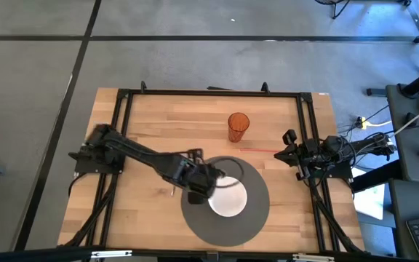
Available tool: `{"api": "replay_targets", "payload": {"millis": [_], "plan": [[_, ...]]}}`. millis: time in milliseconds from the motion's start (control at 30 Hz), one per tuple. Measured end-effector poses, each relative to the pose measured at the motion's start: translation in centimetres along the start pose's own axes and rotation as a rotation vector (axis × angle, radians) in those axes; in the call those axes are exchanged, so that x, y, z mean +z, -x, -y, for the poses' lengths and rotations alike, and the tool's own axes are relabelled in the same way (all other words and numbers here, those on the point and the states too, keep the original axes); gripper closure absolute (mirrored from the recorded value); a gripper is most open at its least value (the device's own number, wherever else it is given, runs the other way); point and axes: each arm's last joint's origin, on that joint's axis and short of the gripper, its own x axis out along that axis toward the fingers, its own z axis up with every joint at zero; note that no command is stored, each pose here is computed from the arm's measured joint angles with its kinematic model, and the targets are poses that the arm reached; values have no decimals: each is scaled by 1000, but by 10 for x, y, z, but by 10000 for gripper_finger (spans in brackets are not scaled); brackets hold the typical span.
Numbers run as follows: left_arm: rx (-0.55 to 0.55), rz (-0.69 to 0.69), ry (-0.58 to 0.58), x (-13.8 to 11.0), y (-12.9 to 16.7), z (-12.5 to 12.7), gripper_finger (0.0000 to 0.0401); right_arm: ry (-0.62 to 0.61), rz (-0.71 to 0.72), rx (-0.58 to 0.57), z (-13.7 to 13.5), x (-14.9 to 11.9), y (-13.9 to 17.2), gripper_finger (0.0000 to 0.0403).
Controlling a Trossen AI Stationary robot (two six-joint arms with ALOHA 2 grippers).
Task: Pick & Place Utensil
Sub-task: Put the silver spoon into the white bowl
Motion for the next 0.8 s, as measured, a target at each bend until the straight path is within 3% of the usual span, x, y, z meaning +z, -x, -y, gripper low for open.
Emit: {"api": "replay_targets", "payload": {"millis": [300,533,800], "plan": [[-89,-56,-251,50,-38,39,395,0,0,0,0,0,0,383],[-67,-158,-508,53,-77,61,393,1,-6,-1,0,-1,0,383],[129,-168,-717,49,-92,68,393,4,-8,-1,0,-1,0,383]]}}
